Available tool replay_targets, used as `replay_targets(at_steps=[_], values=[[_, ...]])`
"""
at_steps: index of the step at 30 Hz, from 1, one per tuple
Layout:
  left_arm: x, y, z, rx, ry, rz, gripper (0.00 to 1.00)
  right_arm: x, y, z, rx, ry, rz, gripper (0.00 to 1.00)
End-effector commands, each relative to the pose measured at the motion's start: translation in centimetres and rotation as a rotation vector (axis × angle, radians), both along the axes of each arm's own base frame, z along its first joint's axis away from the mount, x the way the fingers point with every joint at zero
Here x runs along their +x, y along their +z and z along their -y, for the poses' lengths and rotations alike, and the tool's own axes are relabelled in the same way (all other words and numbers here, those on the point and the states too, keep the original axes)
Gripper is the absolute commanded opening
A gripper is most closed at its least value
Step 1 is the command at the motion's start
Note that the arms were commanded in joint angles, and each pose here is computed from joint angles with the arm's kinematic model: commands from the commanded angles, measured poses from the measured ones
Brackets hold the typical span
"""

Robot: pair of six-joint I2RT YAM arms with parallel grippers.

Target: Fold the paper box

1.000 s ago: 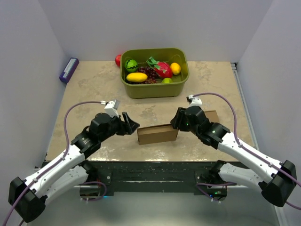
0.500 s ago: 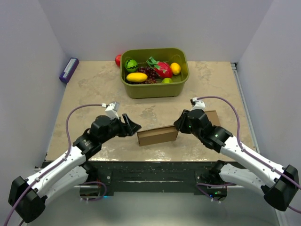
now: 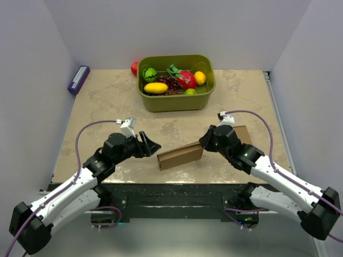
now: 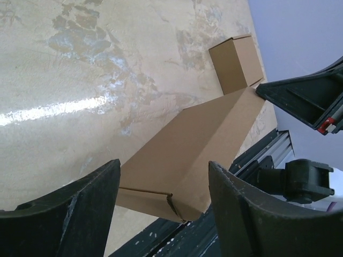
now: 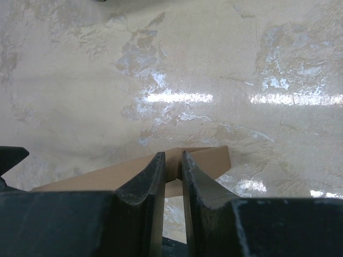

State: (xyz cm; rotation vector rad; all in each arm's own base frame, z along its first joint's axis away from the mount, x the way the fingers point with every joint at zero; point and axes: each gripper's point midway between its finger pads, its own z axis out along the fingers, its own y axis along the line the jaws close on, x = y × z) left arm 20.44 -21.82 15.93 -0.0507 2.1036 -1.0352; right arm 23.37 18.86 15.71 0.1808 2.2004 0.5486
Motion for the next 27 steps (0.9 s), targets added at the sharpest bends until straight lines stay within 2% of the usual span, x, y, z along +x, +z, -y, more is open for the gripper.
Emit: replay_targets(at_steps=[1, 10, 17, 27], values=[[-0.4, 0.6, -0.6, 0.028, -0.007, 0.011, 0.71, -0.8, -2.5, 1.4, -0.076, -0.027, -0.051, 0.18], [-3.1, 1.2, -0.8, 0.052, -0.098, -0.045, 0.73, -0.7, -2.4, 1.4, -0.084, -0.025, -0.051, 0.18], [-4.1, 2.0, 0.4, -0.136, -0.09, -0.107, 0.79, -0.7, -2.2, 1.4, -0.085, -0.028, -0.048, 0.17], [-3.5, 1.9, 1.2, -0.288, -0.037, -0.159, 0.8, -0.7, -1.9, 1.3, -0.08, -0.024, -0.044, 0.17]])
